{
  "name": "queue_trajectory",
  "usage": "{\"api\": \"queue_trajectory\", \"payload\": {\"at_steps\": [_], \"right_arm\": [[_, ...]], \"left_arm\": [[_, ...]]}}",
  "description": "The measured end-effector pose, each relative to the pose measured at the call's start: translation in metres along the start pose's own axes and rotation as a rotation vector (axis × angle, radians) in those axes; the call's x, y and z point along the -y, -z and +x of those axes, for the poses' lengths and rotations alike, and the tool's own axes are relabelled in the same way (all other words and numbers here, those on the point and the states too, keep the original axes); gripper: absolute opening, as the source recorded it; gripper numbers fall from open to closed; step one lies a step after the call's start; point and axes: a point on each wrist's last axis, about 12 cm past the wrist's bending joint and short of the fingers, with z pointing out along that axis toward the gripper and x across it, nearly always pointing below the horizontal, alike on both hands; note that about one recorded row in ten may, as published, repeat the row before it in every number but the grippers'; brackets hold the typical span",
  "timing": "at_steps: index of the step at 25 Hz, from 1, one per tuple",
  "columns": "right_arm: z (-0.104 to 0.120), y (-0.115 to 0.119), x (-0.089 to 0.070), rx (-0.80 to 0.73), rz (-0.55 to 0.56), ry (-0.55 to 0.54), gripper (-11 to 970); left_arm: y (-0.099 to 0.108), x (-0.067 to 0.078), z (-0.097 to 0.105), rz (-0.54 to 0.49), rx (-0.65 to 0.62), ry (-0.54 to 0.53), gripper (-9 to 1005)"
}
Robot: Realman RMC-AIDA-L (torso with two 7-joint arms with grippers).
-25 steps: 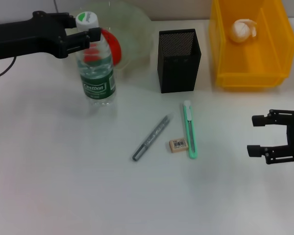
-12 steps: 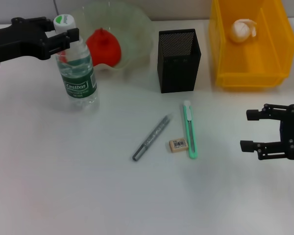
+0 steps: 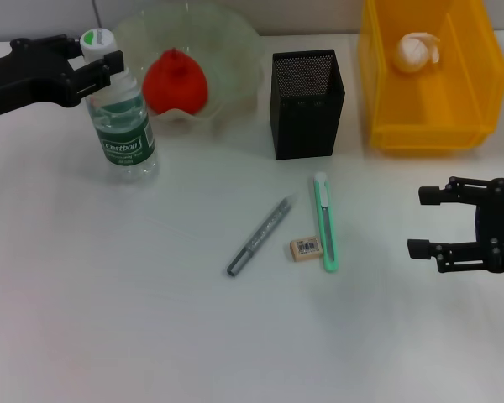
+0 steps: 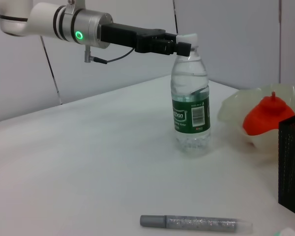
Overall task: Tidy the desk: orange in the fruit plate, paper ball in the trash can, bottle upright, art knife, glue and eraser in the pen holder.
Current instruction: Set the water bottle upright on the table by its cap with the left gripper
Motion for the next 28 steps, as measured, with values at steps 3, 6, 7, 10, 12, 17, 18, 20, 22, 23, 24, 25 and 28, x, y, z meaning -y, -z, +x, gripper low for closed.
{"api": "queue_trajectory", "payload": {"at_steps": [3,6,7,10,12,17,18,20,22,23,24,25,28], "right_arm": [[-0.0005,-0.0003,0.0004,0.0,0.001,0.002,778],[-0.0009,-0.0004,0.0008,0.0,0.0,0.003,777],[-0.0011,-0.0004,0.0008,0.0,0.0,0.004,777],[-0.0015,-0.0003,0.0012,-0.001,0.0,0.006,776],[-0.0017,-0.0001,0.0015,-0.001,0.001,0.007,776],[-0.0017,0.0004,0.0019,-0.003,0.003,0.007,775],[-0.0017,0.0006,0.0021,-0.003,0.004,0.008,775],[-0.0019,0.0007,0.0024,-0.004,0.004,0.008,774],[-0.0019,0.0007,0.0027,-0.004,0.006,0.009,774],[-0.0019,0.0007,0.0029,-0.005,0.008,0.009,773],[-0.0018,0.0006,0.0032,-0.005,0.01,0.009,773],[-0.0017,0.0005,0.0033,-0.005,0.011,0.008,773],[-0.0012,0.0005,0.0035,-0.006,0.012,0.006,772]], "left_arm": [[-0.0009,-0.0006,0.0035,-0.01,-0.004,0.003,440],[-0.0016,-0.0015,0.0054,-0.022,-0.002,-0.004,441],[-0.0022,-0.0016,0.006,-0.025,-0.003,-0.006,441],[-0.0041,-0.0017,0.0077,-0.028,-0.005,-0.002,442],[-0.0049,-0.0021,0.0079,-0.03,-0.005,0.0,442],[-0.0057,-0.003,0.0079,-0.039,-0.005,-0.008,443],[-0.0058,-0.003,0.0078,-0.04,-0.003,-0.008,444],[-0.006,-0.0033,0.0073,-0.043,0.003,-0.006,444],[-0.0061,-0.0033,0.0071,-0.044,0.005,-0.005,445],[-0.0063,-0.0032,0.0069,-0.044,0.007,-0.005,445],[-0.0066,-0.0029,0.0069,-0.042,0.006,-0.007,462],[-0.0068,-0.0028,0.0069,-0.041,0.005,-0.009,478],[-0.0072,-0.0022,0.007,-0.038,0.005,-0.021,529]]}}
